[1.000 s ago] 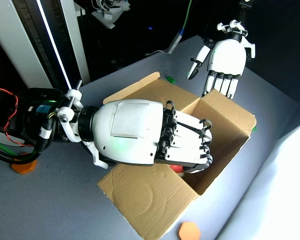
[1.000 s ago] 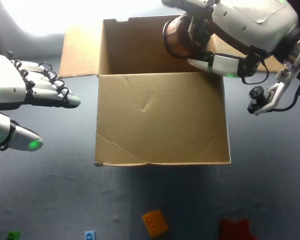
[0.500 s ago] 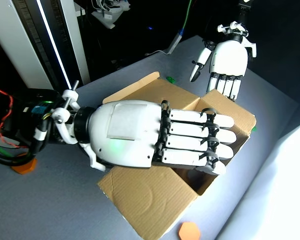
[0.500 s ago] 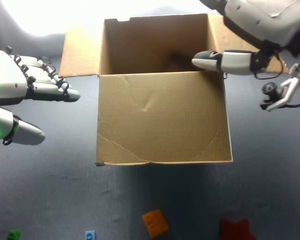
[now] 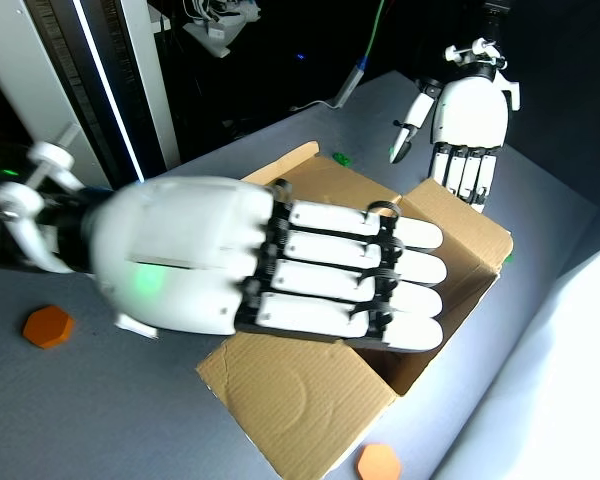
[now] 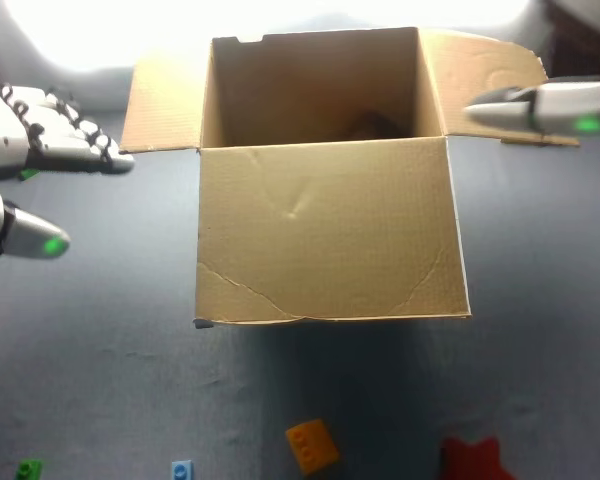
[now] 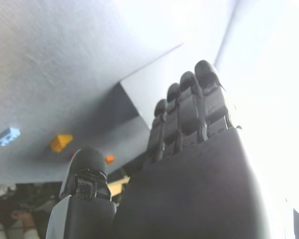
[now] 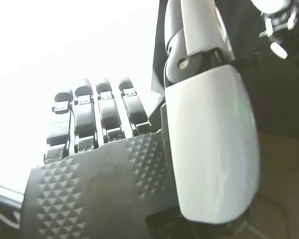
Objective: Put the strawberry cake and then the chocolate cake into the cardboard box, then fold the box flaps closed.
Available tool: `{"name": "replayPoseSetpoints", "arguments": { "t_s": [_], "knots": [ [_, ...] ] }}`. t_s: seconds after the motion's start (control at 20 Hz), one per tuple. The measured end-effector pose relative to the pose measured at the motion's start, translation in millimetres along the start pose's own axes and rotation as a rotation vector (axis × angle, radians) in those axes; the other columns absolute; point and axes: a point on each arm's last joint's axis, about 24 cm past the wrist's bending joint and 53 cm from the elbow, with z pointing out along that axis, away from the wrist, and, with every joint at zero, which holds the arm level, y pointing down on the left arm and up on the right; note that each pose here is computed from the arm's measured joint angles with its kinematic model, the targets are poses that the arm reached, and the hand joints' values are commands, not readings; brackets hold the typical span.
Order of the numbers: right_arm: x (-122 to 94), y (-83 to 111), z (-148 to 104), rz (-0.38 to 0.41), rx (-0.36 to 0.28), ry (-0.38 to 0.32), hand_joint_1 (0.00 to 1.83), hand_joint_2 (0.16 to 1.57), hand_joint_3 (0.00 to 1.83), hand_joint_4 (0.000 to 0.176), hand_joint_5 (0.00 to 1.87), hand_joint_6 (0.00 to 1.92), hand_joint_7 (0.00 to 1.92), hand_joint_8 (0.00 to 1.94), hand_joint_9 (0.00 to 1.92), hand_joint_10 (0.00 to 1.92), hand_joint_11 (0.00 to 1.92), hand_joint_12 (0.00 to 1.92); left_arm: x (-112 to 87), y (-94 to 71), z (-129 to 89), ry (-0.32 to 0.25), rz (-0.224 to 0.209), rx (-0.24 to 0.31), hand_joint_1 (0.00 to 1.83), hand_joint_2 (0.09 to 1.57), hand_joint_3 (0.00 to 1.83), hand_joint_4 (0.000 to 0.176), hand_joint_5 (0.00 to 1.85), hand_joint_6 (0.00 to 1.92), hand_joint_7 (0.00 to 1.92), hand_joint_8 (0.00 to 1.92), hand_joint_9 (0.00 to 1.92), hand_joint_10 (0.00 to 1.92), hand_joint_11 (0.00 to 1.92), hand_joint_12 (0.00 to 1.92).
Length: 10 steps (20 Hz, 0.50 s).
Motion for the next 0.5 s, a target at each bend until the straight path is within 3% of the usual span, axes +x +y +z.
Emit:
{"name": "replayPoseSetpoints", "arguments": {
  "t_s": [0.1, 0.25, 0.3, 0.5],
  "knots": [
    [-18.1, -28.4, -14.4, 0.024, 0.107, -0.015, 0.37, 1.06, 0.03, 0.000, 0.00, 0.00, 0.03, 0.01, 0.05, 0.08, 0.02, 0.02, -12.7, -3.9, 1.7, -0.027, 0.009, 0.014, 0.00, 1.31, 0.00, 0.028, 0.05, 0.00, 0.11, 0.00, 0.11, 0.00, 0.00, 0.42],
    [-27.3, -60.6, -38.6, 0.002, 0.212, 0.011, 0.09, 1.20, 0.03, 0.000, 0.00, 0.00, 0.06, 0.01, 0.02, 0.07, 0.00, 0.00, -25.3, -20.1, 7.0, -0.045, 0.023, 0.068, 0.00, 1.31, 0.00, 0.023, 0.05, 0.00, 0.12, 0.00, 0.12, 0.00, 0.00, 0.44],
    [-27.0, -65.5, -42.8, -0.006, 0.227, 0.022, 0.02, 1.22, 0.03, 0.000, 0.00, 0.00, 0.04, 0.00, 0.01, 0.06, 0.00, 0.00, -25.8, -20.4, 6.5, -0.043, 0.031, 0.070, 0.00, 1.31, 0.00, 0.021, 0.06, 0.00, 0.11, 0.00, 0.12, 0.00, 0.00, 0.44],
    [-31.9, -81.9, -58.0, -0.049, 0.274, 0.043, 0.00, 1.25, 0.04, 0.000, 0.00, 0.00, 0.07, 0.01, 0.02, 0.06, 0.00, 0.00, -45.6, -27.7, 1.9, -0.084, 0.042, 0.093, 0.00, 1.31, 0.00, 0.023, 0.05, 0.00, 0.11, 0.00, 0.11, 0.00, 0.00, 0.39]
  ]
}}
